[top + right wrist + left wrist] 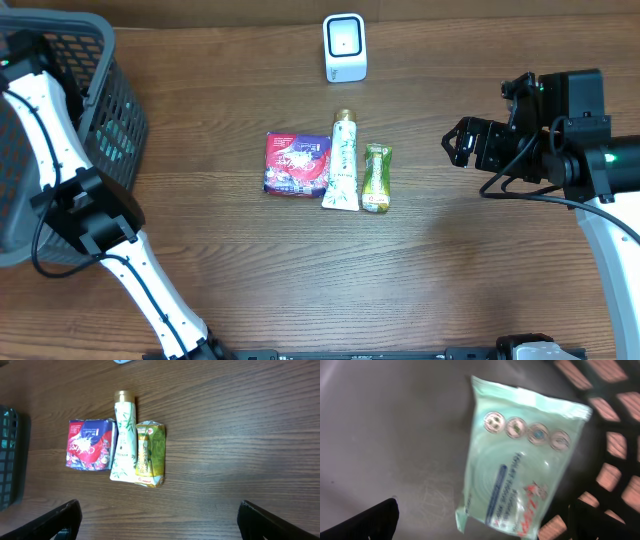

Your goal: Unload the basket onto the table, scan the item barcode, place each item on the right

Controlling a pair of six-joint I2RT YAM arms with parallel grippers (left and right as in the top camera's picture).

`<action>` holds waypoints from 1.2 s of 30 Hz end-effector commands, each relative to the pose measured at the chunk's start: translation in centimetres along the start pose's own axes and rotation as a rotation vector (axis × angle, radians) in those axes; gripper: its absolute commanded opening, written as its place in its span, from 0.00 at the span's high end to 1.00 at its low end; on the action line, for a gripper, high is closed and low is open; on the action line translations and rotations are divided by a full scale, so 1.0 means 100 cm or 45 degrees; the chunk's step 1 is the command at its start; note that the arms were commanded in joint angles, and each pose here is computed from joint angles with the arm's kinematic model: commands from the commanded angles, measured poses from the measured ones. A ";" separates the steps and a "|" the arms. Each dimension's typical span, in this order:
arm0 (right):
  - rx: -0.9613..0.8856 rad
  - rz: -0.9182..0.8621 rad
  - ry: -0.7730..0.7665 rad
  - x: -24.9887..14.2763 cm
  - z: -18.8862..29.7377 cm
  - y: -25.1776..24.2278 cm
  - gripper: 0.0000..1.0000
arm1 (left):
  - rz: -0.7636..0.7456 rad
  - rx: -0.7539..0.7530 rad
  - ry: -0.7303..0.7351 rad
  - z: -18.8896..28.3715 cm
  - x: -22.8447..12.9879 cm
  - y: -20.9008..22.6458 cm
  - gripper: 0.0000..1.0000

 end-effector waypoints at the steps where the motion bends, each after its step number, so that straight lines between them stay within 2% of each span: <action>1: -0.005 -0.004 -0.011 0.003 0.003 0.001 0.00 | 0.091 0.093 0.004 -0.012 -0.006 0.000 0.00; 7: -0.005 -0.004 -0.011 0.003 0.003 0.001 0.00 | 0.084 0.071 0.076 -0.043 -0.018 -0.003 0.02; 9: -0.005 -0.002 -0.015 0.004 0.003 0.001 0.00 | 0.065 0.047 0.101 -0.049 -0.022 -0.005 0.07; 10: -0.004 -0.002 -0.017 0.004 0.003 0.001 0.00 | 0.060 0.039 0.113 -0.050 -0.024 -0.006 0.14; 11: -0.005 -0.001 -0.018 0.004 0.003 0.001 0.00 | 0.062 0.037 0.117 -0.051 -0.025 -0.006 0.26; 12: -0.005 -0.001 -0.020 0.005 0.003 0.001 0.00 | 0.061 0.034 0.121 -0.051 -0.025 -0.007 0.43; 13: -0.005 0.000 -0.022 0.005 0.003 0.001 0.00 | 0.061 0.036 0.125 -0.050 -0.026 -0.006 0.64; 14: -0.005 0.000 -0.023 0.005 0.003 0.001 0.00 | 0.061 0.037 0.128 -0.050 -0.026 -0.006 0.92; 15: -0.005 0.000 -0.023 0.005 0.003 0.001 0.00 | 0.061 0.040 0.134 -0.049 -0.027 -0.006 0.96; 20: -0.004 0.004 -0.032 0.007 0.004 0.002 0.00 | 0.068 0.058 0.174 -0.040 -0.032 0.001 0.96; 24: -0.003 0.009 -0.049 0.010 0.004 0.002 0.00 | 0.064 0.040 0.127 0.000 -0.022 0.009 0.96; 32: -0.003 0.009 -0.048 0.009 0.004 0.002 0.00 | 0.068 -0.123 -0.280 0.158 -0.005 0.019 0.96; 36: -0.003 0.008 -0.044 0.009 0.004 0.002 0.00 | 0.015 -0.211 -0.489 0.237 -0.021 0.021 0.96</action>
Point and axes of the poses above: each gripper's point midway between its finger pads, its own z axis back along the fingers, its own y axis along the line the jaws close on, x = y × z, the point moved 3 cm from there along z, back along the fingers, and after that the axes turned 13 degrees about z, right-handed, at the moved point
